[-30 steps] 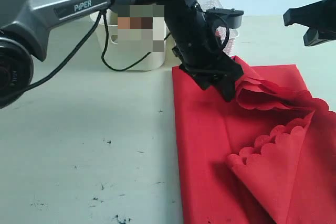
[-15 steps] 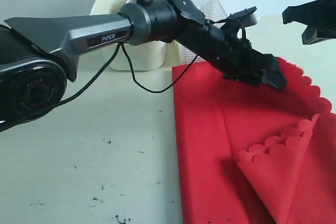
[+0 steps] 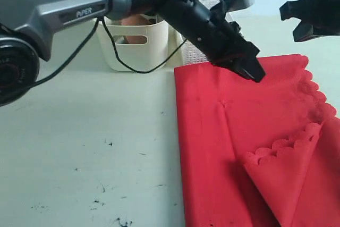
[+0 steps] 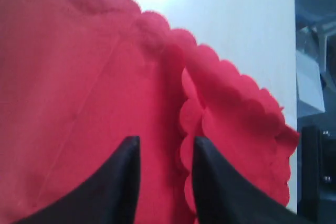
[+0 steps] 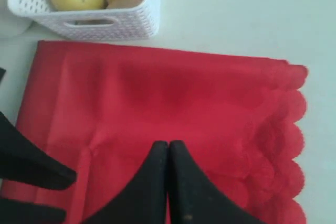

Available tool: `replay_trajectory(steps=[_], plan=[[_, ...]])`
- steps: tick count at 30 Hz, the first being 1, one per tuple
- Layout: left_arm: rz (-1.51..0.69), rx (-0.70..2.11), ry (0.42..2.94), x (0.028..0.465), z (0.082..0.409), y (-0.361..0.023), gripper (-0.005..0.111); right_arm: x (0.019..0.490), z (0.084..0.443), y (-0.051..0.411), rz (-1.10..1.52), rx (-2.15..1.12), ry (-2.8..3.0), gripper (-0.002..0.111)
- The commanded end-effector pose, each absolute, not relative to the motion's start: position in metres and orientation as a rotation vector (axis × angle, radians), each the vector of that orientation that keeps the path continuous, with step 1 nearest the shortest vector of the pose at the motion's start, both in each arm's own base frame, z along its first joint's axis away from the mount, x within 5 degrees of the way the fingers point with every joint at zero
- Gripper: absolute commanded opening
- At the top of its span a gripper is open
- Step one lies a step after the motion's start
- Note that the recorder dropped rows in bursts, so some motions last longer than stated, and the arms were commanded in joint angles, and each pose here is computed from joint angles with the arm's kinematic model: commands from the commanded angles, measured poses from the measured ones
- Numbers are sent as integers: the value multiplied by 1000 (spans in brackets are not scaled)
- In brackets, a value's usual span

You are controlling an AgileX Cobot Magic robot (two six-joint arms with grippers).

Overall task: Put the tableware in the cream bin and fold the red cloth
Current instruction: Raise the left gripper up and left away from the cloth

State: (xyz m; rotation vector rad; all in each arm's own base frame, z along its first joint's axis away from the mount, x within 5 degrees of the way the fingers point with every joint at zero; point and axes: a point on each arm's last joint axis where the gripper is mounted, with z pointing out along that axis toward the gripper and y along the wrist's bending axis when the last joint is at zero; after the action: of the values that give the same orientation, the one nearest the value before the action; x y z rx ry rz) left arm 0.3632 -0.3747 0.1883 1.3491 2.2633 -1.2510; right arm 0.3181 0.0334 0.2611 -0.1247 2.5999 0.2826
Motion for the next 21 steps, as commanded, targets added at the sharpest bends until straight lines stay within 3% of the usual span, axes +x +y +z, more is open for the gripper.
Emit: replay_trajectory(steps=[1,3,11,21], plan=[[-1066,1389,2414,366,205,-351,6,318,246,41,398,-235,2689,0],[-1013,1380,2443,366,208,-347,0,318,236,43,437,-269,2747,0],[-906,1372,2472,354,235,-331,0,316,178,47,529,-359,2919,0],[-884,1382,2545,334,236,-315,0,313,147,42,471,-376,3036,0]])
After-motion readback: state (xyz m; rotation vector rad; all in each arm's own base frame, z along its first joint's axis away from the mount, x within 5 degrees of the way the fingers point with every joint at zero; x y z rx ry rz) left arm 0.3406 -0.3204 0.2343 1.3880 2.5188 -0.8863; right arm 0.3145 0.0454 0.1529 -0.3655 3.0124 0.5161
